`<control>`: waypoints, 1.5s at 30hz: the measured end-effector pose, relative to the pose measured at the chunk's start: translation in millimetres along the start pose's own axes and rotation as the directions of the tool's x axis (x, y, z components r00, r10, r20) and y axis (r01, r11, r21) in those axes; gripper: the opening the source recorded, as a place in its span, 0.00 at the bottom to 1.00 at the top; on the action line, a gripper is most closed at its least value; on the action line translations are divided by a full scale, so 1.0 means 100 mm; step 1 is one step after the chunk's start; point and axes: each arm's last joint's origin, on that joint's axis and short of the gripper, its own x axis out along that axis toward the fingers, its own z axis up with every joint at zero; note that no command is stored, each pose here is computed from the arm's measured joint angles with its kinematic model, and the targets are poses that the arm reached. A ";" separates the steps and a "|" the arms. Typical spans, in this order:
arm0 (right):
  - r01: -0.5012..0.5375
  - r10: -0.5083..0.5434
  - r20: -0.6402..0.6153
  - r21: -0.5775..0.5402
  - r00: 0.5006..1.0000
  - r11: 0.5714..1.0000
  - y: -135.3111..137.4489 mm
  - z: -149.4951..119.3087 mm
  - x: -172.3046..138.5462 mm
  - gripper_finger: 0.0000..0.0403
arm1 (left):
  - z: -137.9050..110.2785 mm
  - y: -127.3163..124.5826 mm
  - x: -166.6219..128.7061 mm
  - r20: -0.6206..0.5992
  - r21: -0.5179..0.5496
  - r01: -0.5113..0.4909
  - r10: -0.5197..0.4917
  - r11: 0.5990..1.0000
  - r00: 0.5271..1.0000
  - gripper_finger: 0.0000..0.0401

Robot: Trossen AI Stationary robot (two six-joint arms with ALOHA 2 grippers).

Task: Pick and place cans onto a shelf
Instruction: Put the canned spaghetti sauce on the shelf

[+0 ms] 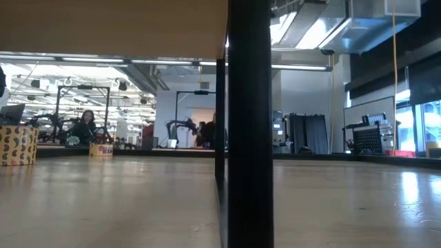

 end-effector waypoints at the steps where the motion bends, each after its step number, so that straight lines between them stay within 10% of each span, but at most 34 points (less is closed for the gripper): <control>1: 0.001 -0.001 -0.002 0.000 1.000 1.000 0.00 0.00 0.02 0.02 | 0.00 0.00 0.00 0.000 0.000 0.000 0.000 1.000 1.000 0.00; 30: 0.003 -0.003 -0.062 -0.005 0.998 1.000 -0.02 -0.07 0.25 0.14 | 0.00 0.00 0.00 0.000 0.003 -0.001 0.001 1.000 1.000 0.00; 45: -0.054 0.067 0.100 -0.130 0.993 0.990 0.10 0.28 -0.15 0.15 | 0.00 0.00 0.00 0.000 0.003 -0.001 0.001 1.000 1.000 0.00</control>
